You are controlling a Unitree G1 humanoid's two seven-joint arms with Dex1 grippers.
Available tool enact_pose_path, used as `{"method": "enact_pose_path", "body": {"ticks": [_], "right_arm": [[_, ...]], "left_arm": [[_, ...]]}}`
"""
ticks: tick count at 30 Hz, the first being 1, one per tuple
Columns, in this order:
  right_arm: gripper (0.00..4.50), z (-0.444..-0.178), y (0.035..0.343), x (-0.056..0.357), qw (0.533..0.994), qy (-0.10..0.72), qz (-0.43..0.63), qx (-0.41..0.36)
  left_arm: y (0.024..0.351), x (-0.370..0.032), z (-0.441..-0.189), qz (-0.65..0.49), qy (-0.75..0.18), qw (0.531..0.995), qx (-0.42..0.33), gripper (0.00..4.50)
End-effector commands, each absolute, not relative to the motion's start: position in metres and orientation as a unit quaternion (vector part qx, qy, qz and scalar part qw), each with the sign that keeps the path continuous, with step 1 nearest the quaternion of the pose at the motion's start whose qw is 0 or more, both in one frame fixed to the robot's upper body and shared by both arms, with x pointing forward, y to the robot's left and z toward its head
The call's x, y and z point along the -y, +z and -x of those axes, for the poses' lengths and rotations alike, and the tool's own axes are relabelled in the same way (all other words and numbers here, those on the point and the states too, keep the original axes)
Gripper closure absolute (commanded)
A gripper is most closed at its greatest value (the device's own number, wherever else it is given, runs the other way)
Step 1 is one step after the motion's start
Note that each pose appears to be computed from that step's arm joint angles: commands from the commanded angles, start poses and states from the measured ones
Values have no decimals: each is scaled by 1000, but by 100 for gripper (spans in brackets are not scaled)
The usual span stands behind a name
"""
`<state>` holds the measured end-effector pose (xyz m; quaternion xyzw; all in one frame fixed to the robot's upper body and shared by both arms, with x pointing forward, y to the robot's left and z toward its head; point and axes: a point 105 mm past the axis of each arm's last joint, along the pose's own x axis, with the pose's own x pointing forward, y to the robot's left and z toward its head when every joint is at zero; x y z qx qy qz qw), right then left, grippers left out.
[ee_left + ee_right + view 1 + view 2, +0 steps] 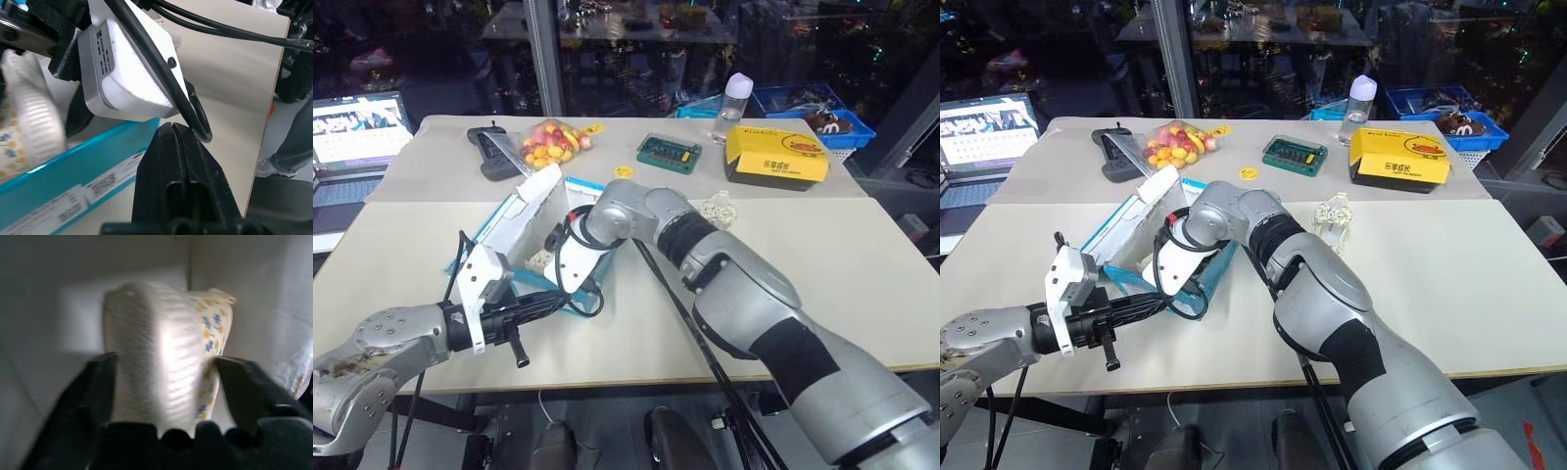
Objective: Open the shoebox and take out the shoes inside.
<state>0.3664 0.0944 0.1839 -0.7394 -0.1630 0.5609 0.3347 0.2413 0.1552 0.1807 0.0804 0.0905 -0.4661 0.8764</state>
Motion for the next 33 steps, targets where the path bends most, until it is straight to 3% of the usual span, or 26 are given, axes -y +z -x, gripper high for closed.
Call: {"method": "enact_pose_path", "body": {"ticks": [1,4,16,19,22,28,33], "right_arm": [[244,-364,210,-103,347,544,736,202],[323,-363,216,-105,355,545,729,211],[323,-344,274,-98,377,581,675,253],[323,-342,283,-95,401,599,649,245],[323,-349,305,-88,450,585,627,250],[323,-372,379,-32,620,519,521,272],[323,-401,384,60,746,396,485,229]], "left_arm": [[192,-152,-241,-92,-471,875,-65,450],[192,-152,-241,-92,-472,874,-65,450],[192,-152,-244,-92,-475,873,-66,450],[192,-151,-244,-92,-476,872,-66,450],[192,-150,-244,-93,-477,871,-65,450],[192,-149,-246,-90,-477,872,-63,450],[193,-147,-248,-86,-477,873,-57,450]]}}
